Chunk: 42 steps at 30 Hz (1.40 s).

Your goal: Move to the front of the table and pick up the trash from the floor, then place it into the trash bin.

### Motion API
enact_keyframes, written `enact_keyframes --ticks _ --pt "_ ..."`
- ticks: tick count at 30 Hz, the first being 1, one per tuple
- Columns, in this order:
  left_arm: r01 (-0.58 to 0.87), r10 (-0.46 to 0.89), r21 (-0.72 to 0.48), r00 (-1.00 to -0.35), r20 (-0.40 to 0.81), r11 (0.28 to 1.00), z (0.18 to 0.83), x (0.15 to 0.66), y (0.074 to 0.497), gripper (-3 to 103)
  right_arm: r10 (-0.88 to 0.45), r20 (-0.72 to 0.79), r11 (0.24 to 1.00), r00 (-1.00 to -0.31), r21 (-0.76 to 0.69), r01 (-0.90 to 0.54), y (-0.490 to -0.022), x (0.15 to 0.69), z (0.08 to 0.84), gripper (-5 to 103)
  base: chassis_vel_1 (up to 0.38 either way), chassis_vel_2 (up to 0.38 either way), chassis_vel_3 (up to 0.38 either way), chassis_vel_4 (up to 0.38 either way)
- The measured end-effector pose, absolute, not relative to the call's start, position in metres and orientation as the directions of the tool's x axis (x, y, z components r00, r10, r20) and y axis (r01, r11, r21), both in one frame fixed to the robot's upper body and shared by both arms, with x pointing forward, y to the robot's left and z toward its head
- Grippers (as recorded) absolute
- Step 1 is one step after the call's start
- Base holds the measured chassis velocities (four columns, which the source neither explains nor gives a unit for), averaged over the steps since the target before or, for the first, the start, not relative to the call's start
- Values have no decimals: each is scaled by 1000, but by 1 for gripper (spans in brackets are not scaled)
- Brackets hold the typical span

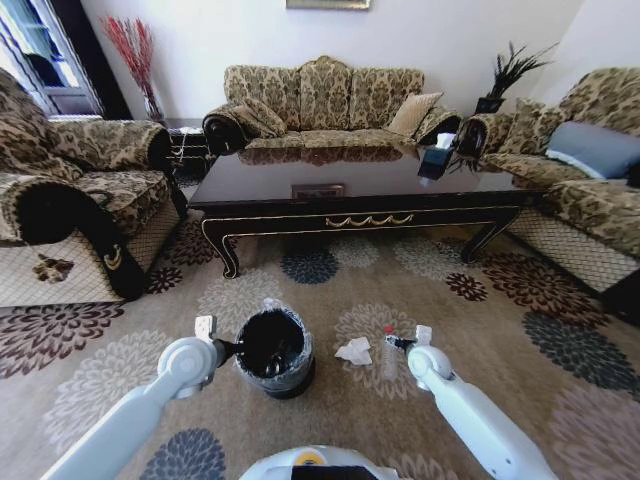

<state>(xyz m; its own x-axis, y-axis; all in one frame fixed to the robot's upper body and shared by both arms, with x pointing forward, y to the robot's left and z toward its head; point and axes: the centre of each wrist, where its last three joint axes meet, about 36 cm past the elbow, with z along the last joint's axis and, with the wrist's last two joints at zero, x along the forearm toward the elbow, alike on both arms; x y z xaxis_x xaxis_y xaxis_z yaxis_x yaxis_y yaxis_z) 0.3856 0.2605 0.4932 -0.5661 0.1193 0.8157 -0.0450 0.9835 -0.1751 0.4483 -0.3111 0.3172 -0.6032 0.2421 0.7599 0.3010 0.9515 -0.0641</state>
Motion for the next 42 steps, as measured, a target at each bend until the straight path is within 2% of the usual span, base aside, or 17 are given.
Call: enact_keyframes --ticks 9,28,29,32,37,38,39,41,42 --pt "-54 121 -182 -559 820 982 491 381 261 0 205 793 954 -574 -31 298 -301 455 292 100 0 0 0 0" --pt "-63 112 -177 -562 820 982 492 379 265 0 208 833 953 -513 -56 297 -296 456 251 101 0 0 0 0" --pt "-64 111 -177 -562 819 982 492 379 265 0 210 834 953 -511 -58 297 -297 456 250 96 0 0 0 0" --pt "-64 111 -177 -562 819 982 492 379 265 0 213 835 952 -507 -61 299 -299 456 248 91 0 0 0 0" --pt "-64 111 -178 -562 819 982 492 379 265 0 215 836 952 -505 -65 298 -301 455 248 70 0 0 0 0" --pt "-64 112 -178 -562 819 982 492 379 265 0 215 836 952 -505 -65 298 -301 455 247 70 0 0 0 0" --pt "-64 113 -179 -562 820 982 491 379 265 0 215 835 953 -506 -66 297 -302 454 248 59 0 0 0 0" --pt "-62 114 -179 -561 820 982 491 379 264 0 216 834 953 -507 -66 296 -302 454 248 59 0 0 0 0" --pt "-61 115 -180 -561 820 982 491 379 264 0 216 834 953 -508 -66 296 -303 454 248 53 0 0 0 0"
